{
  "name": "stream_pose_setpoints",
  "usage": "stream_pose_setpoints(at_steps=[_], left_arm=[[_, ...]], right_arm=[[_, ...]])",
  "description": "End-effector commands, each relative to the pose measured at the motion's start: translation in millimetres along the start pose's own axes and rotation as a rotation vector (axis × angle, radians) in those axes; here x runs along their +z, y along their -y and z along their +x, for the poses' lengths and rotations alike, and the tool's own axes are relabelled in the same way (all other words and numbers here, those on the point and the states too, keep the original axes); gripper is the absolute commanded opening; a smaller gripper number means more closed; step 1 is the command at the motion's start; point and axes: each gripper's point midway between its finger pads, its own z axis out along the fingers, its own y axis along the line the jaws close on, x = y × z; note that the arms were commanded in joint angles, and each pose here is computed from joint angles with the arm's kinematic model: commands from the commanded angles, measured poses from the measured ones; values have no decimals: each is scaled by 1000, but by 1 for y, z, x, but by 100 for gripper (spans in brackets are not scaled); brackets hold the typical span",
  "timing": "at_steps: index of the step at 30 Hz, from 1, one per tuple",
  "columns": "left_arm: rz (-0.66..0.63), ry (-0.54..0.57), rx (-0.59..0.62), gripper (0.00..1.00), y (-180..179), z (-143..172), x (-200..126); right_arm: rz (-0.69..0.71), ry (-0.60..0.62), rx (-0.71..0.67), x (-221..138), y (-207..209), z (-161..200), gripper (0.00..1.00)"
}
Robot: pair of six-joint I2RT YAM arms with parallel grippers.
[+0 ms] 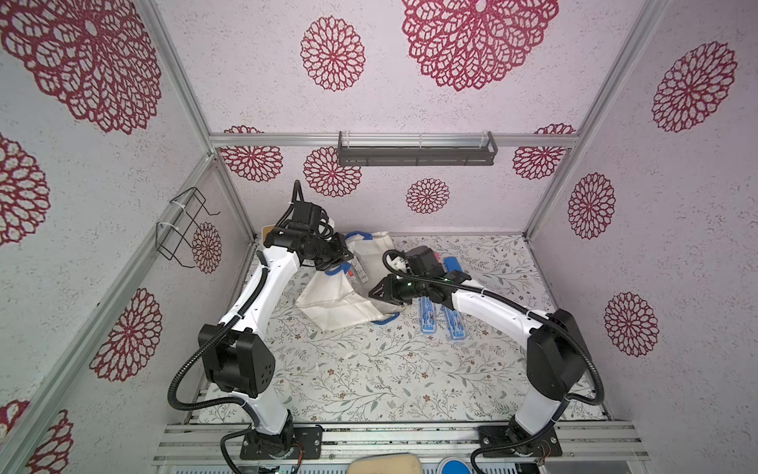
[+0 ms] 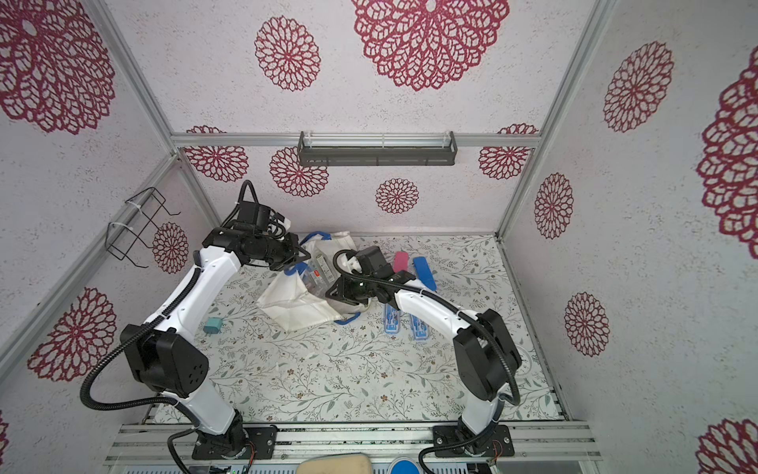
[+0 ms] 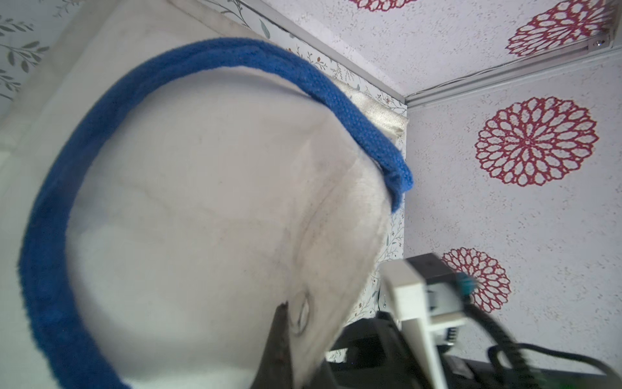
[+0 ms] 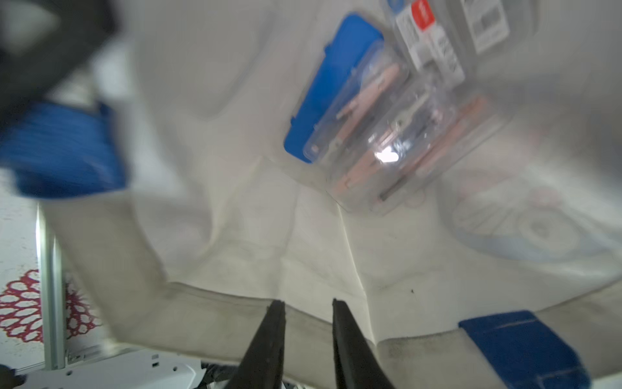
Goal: Take out the compass set from the canvas bag
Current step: Pick up the compass set from the canvas bag.
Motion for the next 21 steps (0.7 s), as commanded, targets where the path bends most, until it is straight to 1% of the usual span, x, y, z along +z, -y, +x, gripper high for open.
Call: stream_pose_setpoints(at_steps=[1,4,7,10,13,15,16,19,21], left_arm=[[29,71,35,0,20,-16,-15],[22,85,46,0,23,-21,-19],[20,93,55,0,26,-25,-21],[33,97,60,0,30,-27,-22],[45,84,66,0,34,-23,-21],[43,71,69,0,33,-20,-19],[43,62,69,0,33,-16,-18],[42,44,68,0,31,-8,-17],[42,32,65,0,29,-1,-16]], right_arm=[[-71,-108,-59,15,-19,18,26],[-109,-191,-126,32,-42,34,25],[-161,-243,-168,43,-65,43,25],[-191,-273,-172,53,-76,48,25],[-191,-275,-183,61,-82,48,25],[-150,-248,-167,65,-77,42,27],[-108,-224,-144,66,-69,36,29],[14,-150,-36,65,-36,17,32],[87,-98,39,56,-11,4,37]])
